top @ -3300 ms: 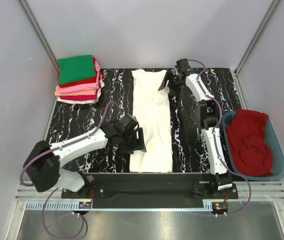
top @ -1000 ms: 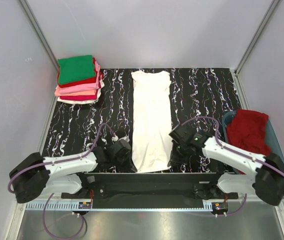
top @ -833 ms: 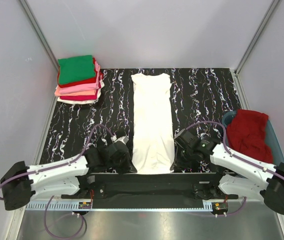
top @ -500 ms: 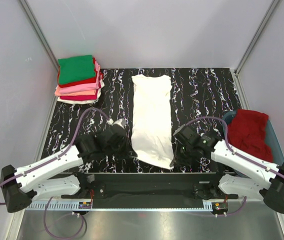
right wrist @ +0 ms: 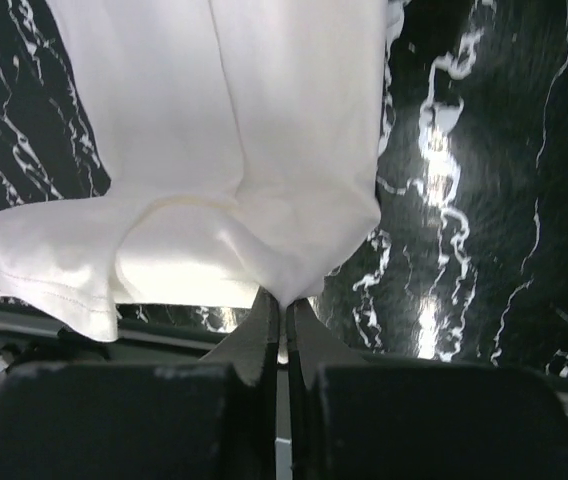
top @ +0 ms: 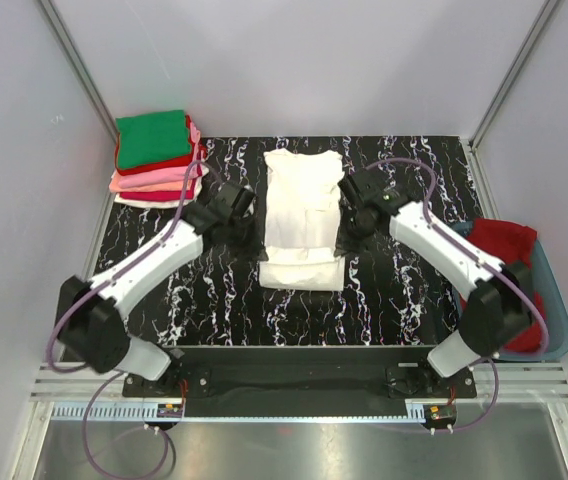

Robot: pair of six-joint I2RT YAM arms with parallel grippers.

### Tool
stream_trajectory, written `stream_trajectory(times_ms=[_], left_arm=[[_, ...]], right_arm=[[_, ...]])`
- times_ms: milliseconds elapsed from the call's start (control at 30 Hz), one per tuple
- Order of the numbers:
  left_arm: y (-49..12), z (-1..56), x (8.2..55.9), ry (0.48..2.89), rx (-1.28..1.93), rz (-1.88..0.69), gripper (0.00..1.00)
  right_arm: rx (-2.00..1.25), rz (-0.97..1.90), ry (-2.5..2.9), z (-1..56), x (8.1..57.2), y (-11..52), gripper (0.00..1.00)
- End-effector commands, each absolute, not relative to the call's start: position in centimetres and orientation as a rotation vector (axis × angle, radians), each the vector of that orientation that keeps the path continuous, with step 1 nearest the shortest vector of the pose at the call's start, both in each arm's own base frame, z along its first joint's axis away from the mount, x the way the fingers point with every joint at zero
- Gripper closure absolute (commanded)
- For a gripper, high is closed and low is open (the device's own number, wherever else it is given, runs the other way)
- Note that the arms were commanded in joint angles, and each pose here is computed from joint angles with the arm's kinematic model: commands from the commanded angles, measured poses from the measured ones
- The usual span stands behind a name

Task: Fold and stack the t-shirts
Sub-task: Fold the tshirt

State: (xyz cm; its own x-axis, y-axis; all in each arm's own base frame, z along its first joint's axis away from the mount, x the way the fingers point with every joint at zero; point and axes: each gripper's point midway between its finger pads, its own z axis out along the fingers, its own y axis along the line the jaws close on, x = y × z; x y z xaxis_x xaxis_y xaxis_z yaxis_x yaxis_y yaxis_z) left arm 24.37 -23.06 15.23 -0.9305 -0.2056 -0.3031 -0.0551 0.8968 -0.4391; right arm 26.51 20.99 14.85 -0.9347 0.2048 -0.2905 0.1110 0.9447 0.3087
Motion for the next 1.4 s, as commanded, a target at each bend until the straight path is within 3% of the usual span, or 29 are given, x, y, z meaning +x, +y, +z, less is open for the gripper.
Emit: stream_trajectory(times_ms=[0,367,833,900,933,967,1033,1067,1167,1300,1367], left_arm=[[-24.1,16.7,27.6,2.684,-0.063,-0.669,1.0],[-24.0,13.6,34.0,2.761,-0.043,-0.601,1.0],[-23.1,9.1,38.2,2.829,-0.1,-0.572,1.0],[-22.7,8.0,38.9,2.852,-0.124,-0.561,0.91],[-23.1,8.7,40.1,2.826,-0.124,-0.585,0.84],[-23.0,7.7,40.8,2.85,-0.145,-0.6,0.8],[-23.2,10.2,43.6,2.8,-0.164,-0.622,0.68],[-22.8,9.8,45.2,2.805,-0.192,-0.632,0.65],[-22.6,14.7,49.2,2.704,-0.21,-0.701,0.55],[-21.6,19.1,49.2,2.597,-0.192,-0.724,0.48],[-21.3,21.8,47.4,2.525,-0.169,-0.747,0.48]], right_arm=[[0.136,0.314,2.76,14.8,29.8,19.9,1.0],[0.137,0.319,2.812,11.0,36.1,20.1,1.0],[0.159,0.311,2.879,6.1,40.9,19.9,1.0],[0.172,0.31,2.889,5.3,41.9,19.7,1.0],[0.174,0.312,2.893,5.1,42.4,19.7,0.94],[0.17,0.326,2.878,5.0,44.0,20.0,0.67],[0.194,0.308,2.882,5.3,45.8,18.9,0.51],[0.198,0.328,2.816,6.8,48.9,19.0,0.42],[0.274,0.383,2.71,12.0,52.4,17.5,0.37],[0.255,0.514,2.606,17.6,51.8,18.1,0.38],[0.233,0.594,2.64,17.5,47.8,19.0,0.39]])
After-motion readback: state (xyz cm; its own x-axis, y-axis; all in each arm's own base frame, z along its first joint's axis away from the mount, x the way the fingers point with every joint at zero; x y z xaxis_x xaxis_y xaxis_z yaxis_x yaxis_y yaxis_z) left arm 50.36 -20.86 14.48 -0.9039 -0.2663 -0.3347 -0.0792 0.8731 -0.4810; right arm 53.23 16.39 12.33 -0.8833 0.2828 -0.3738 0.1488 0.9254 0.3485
